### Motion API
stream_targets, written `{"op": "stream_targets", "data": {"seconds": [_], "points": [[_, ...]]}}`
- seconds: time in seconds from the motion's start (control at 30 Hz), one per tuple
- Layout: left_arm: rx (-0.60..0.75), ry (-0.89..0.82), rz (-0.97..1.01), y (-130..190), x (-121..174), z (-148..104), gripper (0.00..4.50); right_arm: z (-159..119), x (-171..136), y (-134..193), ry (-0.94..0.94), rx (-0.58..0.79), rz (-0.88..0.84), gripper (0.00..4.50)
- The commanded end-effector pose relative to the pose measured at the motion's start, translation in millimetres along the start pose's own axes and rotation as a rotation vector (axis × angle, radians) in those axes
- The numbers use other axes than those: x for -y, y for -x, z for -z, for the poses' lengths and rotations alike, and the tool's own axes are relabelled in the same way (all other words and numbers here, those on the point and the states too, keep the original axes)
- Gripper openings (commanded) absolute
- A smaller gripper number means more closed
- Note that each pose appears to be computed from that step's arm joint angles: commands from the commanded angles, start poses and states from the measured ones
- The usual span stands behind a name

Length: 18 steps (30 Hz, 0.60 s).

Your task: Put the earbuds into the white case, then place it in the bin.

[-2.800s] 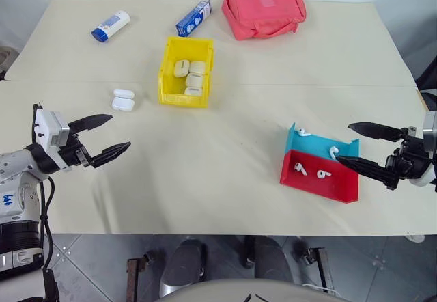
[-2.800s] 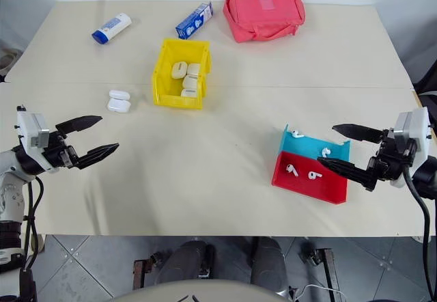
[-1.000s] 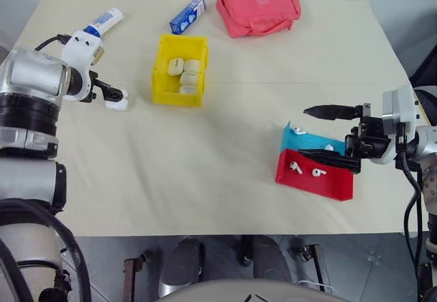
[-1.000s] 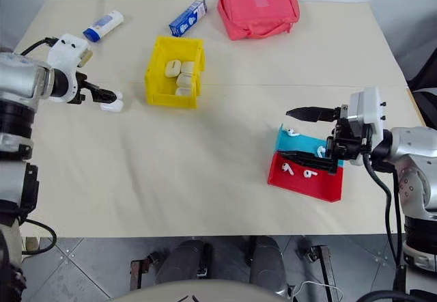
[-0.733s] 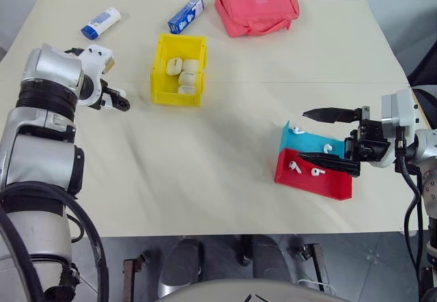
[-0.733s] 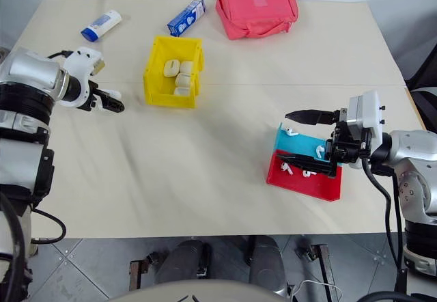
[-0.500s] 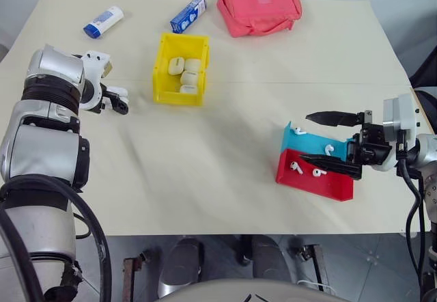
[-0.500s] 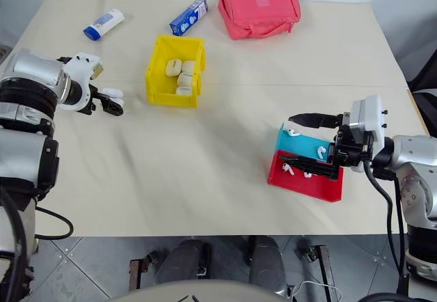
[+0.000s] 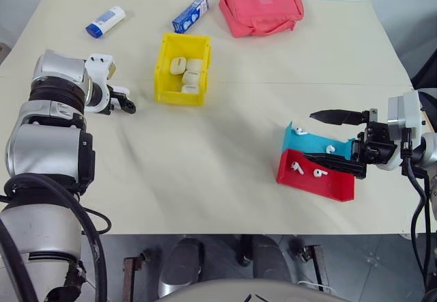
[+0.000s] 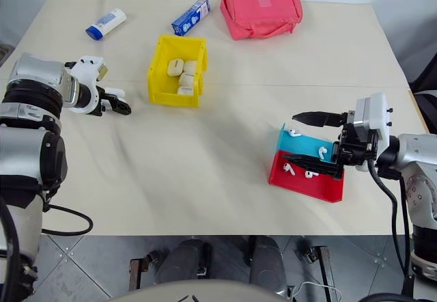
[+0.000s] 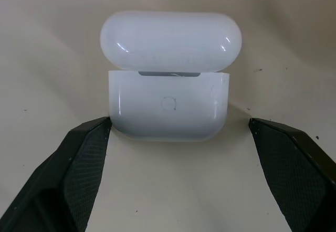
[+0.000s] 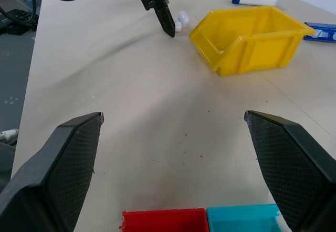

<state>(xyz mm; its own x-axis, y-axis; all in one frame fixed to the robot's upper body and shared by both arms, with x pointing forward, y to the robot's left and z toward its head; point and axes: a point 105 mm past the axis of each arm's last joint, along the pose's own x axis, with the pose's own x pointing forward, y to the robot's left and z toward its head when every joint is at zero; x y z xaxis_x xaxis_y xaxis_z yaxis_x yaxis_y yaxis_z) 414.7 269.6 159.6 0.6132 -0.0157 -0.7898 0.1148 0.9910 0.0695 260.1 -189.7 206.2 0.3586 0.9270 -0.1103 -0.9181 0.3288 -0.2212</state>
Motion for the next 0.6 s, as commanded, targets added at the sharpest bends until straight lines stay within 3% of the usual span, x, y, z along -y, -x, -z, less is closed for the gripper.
{"op": "stream_targets", "data": {"seconds": [0.03,0.3,0.4,0.5,0.6], "points": [[0.025,0.015,0.003,4.2,1.0,-6.9,4.47,-12.1,-0.5,3.5,0.043,0.004,0.002,4.50],[0.071,0.006,0.003,-0.4,1.1,-10.5,4.47,-12.5,0.4,3.8,0.037,-0.002,0.005,4.50],[0.081,0.005,-0.008,-1.6,-0.5,-10.8,3.85,-12.4,0.7,3.9,0.035,-0.006,0.006,4.50],[0.075,-0.001,-0.010,-1.8,-2.1,-9.1,2.87,-12.5,0.9,4.7,0.035,-0.012,0.009,4.50],[0.072,-0.029,-0.008,0.7,-5.0,-9.4,2.75,-13.4,1.1,6.0,0.038,-0.017,0.014,4.50]]}}
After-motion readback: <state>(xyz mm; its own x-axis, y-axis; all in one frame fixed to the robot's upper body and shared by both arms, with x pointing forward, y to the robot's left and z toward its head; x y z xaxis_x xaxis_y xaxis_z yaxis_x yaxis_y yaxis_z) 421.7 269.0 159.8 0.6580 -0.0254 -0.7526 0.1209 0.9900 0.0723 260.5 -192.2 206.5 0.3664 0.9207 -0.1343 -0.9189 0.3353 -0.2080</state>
